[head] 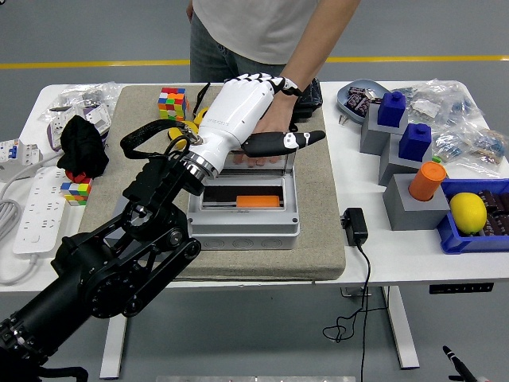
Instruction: Fetch the battery,place it into the box,close the lid of the box
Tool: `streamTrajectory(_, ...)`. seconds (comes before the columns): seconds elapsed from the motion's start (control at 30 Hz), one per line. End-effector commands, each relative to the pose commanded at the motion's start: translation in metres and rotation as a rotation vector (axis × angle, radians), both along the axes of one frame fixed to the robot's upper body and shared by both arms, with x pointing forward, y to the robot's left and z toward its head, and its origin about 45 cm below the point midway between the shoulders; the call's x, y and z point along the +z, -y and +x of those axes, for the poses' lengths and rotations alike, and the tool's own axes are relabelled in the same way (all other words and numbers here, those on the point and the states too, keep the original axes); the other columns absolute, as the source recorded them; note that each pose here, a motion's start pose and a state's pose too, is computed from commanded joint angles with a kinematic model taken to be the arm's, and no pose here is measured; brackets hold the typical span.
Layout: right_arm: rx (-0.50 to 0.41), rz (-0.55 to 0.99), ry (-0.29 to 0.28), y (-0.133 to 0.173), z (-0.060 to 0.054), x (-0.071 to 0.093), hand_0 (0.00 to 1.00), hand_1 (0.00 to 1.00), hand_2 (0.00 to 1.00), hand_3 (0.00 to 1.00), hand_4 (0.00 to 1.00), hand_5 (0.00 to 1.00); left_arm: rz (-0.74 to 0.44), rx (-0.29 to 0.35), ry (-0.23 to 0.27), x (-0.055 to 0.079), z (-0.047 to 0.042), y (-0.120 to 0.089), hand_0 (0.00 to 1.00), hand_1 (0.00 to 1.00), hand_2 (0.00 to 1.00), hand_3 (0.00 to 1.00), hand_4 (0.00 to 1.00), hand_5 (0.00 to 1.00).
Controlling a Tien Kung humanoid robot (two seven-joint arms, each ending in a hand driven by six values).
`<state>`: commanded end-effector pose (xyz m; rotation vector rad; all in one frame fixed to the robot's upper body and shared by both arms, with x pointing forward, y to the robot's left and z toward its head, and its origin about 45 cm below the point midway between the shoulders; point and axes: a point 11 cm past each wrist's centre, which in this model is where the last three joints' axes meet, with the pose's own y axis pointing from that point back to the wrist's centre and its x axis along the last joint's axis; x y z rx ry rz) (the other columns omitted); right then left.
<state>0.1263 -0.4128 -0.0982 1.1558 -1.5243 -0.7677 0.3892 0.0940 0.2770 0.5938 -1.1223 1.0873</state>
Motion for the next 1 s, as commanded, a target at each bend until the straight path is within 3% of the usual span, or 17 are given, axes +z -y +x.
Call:
streamTrajectory(0.17,-0.001,0.000,0.002,0.000,0.000,0.000,0.972,0.817,0.756,0.790,0.998,0.998,0.125,0.093,-0.167,-0.013,-0.0009,-0.010,0.903,0.918,0.838,0.833,0.998,0.998)
streamTrajectory(0.2,-0.001,0.000,0.002,0.000,0.001,0.000,0.973,0.818,0.755,0.790,0.998,0.998,0.153,0.100,-0.190,-0.015,-0.0031,-0.012,0.752,0.835,0.787,0.777,0.998,0.998)
streamTrajectory(0.37,-0.003,0.000,0.003,0.001,0.001,0.000,0.973,0.818,0.755,0.790,0.998,0.998,0.214,0.094,-0.227,-0.019,-0.0137,-0.014,0.752,0.835,0.787,0.777,0.998,0.998)
streamTrajectory(0.4,-0.004,-0.001,0.003,0.001,0.001,0.000,0.971,0.817,0.755,0.789,0.998,0.998,0.215,0.092,-0.227,-0.019,-0.0151,-0.014,0.332,0.544,0.572,0.571,0.998,0.998)
streamTrajectory(0.57,-0.005,-0.001,0.001,0.001,0.000,0.000,0.971,0.817,0.755,0.789,0.998,0.998,0.220,0.081,-0.261,-0.022,-0.0234,-0.014,0.332,0.544,0.572,0.571,0.998,0.998)
streamTrajectory(0.6,-0.005,-0.001,0.002,0.001,0.000,0.000,0.974,0.817,0.755,0.790,0.998,0.998,0.227,0.081,-0.279,-0.024,-0.0251,-0.015,0.230,0.397,0.489,0.490,0.998,0.998)
streamTrajectory(0.8,-0.005,0.000,0.003,0.000,0.000,0.000,0.972,0.817,0.755,0.790,0.998,0.998,0.281,0.082,-0.412,-0.043,-0.0354,-0.018,0.213,0.364,0.477,0.475,0.998,0.998)
streamTrajectory(0.97,-0.007,-0.003,0.001,0.001,-0.001,0.000,0.972,0.817,0.755,0.790,0.998,0.998,0.281,0.059,-0.476,-0.051,-0.0451,-0.019,0.213,0.364,0.477,0.475,0.998,0.998)
streamTrajectory(1.0,-0.007,-0.004,0.001,0.002,-0.001,0.000,0.972,0.818,0.755,0.790,0.998,0.998,0.279,0.055,-0.485,-0.052,-0.0465,-0.019,0.176,0.264,0.360,0.410,0.998,0.998)
